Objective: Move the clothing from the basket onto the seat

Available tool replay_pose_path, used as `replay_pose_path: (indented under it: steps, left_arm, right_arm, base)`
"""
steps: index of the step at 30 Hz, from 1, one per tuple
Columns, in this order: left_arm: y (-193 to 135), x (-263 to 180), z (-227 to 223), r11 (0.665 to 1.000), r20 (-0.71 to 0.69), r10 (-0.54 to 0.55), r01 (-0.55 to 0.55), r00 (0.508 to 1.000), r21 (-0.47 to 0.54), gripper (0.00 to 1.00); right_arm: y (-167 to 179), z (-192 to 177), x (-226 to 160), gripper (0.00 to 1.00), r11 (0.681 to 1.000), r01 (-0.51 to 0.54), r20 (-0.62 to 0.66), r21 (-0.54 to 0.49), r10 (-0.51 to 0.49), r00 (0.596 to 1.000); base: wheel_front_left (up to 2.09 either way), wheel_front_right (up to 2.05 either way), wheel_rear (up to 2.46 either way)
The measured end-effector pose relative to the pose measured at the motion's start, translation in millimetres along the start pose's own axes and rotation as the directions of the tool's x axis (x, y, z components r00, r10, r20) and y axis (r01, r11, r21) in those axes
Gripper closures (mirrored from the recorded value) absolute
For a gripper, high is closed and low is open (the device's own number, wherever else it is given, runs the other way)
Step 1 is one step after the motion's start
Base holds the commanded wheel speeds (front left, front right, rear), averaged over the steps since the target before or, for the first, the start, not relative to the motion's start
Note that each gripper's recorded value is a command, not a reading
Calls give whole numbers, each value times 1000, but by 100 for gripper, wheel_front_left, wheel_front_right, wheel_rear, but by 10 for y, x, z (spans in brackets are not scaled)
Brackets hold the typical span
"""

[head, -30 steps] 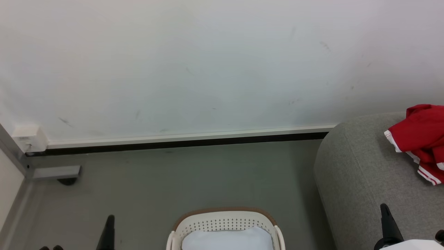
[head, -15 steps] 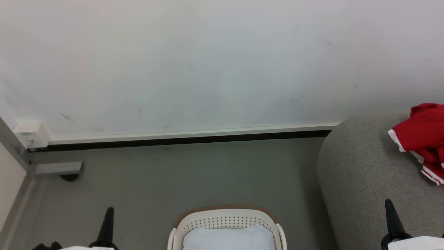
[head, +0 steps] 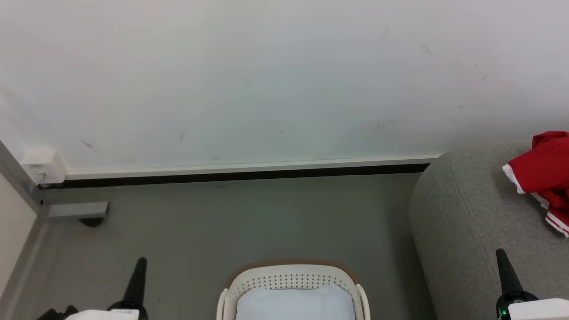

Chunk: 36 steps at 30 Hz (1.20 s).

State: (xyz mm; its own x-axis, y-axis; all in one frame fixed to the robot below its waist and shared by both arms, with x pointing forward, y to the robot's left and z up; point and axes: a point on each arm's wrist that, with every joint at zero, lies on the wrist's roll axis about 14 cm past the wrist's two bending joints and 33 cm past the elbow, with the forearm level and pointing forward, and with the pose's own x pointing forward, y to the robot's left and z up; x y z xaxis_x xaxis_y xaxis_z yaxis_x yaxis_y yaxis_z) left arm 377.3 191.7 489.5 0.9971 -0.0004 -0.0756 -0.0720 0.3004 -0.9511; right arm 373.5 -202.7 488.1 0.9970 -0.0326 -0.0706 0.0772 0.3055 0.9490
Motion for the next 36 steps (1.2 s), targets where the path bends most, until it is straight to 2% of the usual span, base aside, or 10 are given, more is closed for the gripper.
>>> replay_pose_path:
  steps: [13, 36]
  left_arm:
    - [-49, 38, 33, 994, 3, -21, 21, 1000, -105, 100]
    - [-105, 83, 103, 961, 15, -53, 55, 999, -272, 100]
  right_arm:
    - [61, 13, 44, 100, 994, -21, -3, 106, 22, 1000]
    - [147, 10, 109, 100, 960, -52, -13, 276, 58, 998]
  base:
    - [0, 0, 0]
    - [0, 0, 0]
